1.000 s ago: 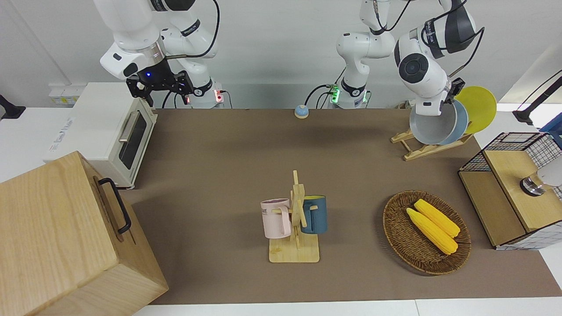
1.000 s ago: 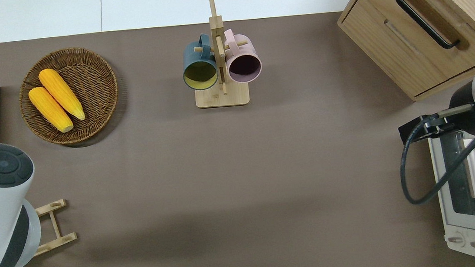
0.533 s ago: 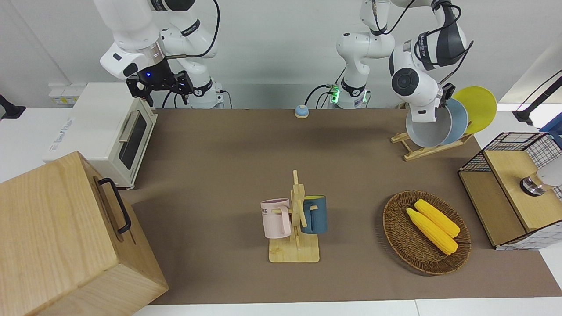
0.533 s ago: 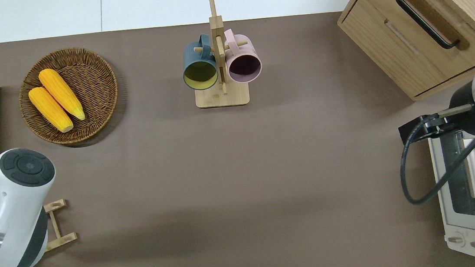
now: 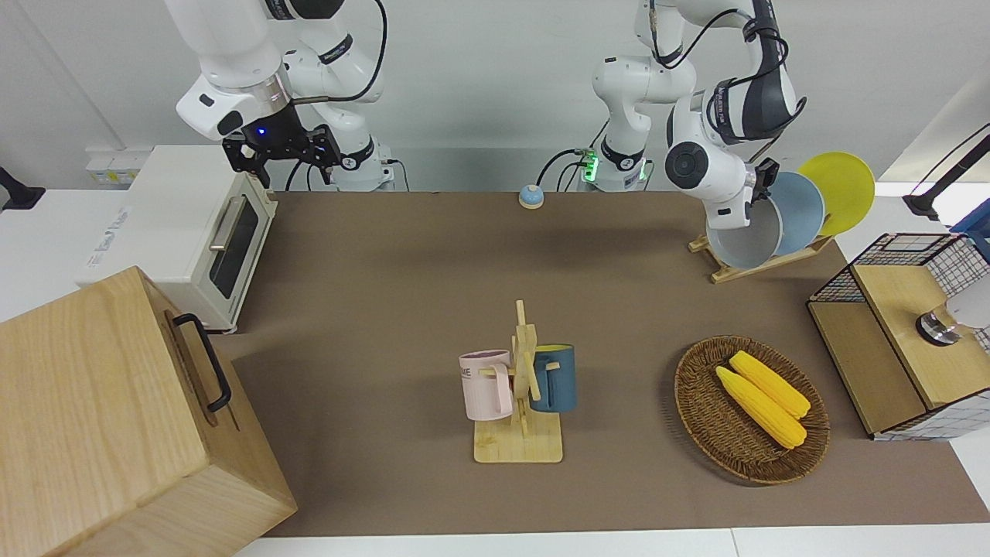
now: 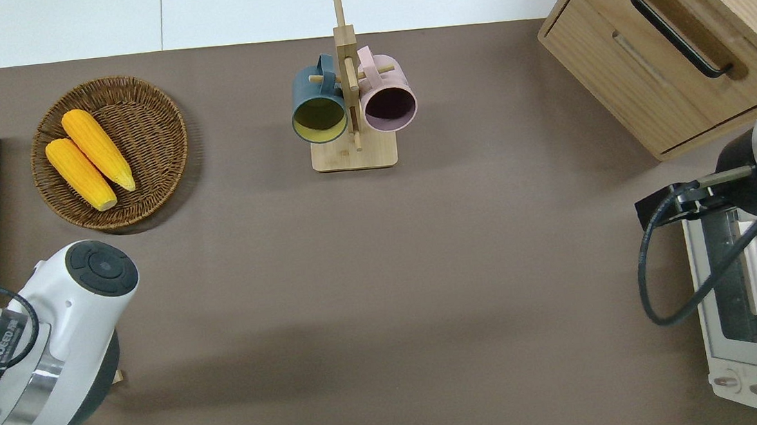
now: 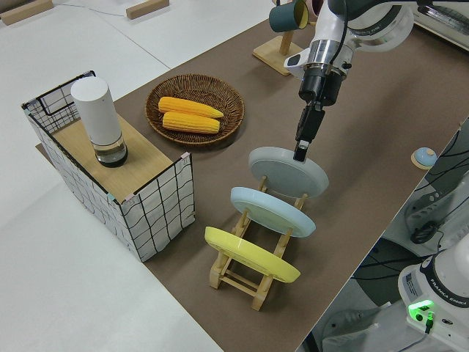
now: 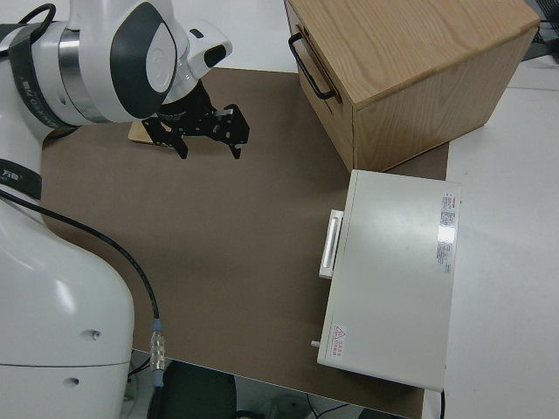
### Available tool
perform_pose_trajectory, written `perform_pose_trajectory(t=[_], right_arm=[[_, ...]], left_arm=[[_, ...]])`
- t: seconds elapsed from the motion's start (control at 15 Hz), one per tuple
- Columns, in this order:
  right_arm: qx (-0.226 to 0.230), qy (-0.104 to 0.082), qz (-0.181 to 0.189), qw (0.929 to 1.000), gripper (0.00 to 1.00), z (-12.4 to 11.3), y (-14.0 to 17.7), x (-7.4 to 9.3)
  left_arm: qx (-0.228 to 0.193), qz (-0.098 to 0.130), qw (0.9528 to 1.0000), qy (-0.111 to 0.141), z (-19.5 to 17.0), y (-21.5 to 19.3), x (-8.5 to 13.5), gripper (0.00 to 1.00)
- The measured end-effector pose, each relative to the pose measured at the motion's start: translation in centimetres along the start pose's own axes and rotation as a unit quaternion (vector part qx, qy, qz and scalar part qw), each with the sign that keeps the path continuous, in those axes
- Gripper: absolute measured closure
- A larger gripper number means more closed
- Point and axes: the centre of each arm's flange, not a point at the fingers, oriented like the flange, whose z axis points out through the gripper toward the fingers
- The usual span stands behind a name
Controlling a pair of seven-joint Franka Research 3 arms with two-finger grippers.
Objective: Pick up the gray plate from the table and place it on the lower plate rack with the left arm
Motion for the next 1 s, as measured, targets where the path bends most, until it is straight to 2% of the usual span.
perform_pose_trajectory(t=[0.47, 0.53, 0.8, 1.0], right_arm=[[0.000, 0.000, 0.000, 1.0000, 0.01, 0.00, 0.00, 0.00], [0.000, 0.000, 0.000, 1.0000, 0.01, 0.00, 0.00, 0.00], [0.000, 0.000, 0.000, 1.0000, 0.01, 0.00, 0.00, 0.00], [0.000, 0.000, 0.000, 1.0000, 0.01, 0.00, 0.00, 0.00]], left_arm=[[0.002, -0.009, 1.0000, 0.004, 0.12, 1.06, -0.52, 0.94], [0.001, -0.009, 1.0000, 0.005, 0.11, 1.08, -0.50, 0.88], [-0.001, -0.007, 1.0000, 0.007, 0.06, 1.12, -0.46, 0.48], [-0.002, 0.014, 0.9999, 0.007, 0.01, 1.06, -0.46, 0.19]])
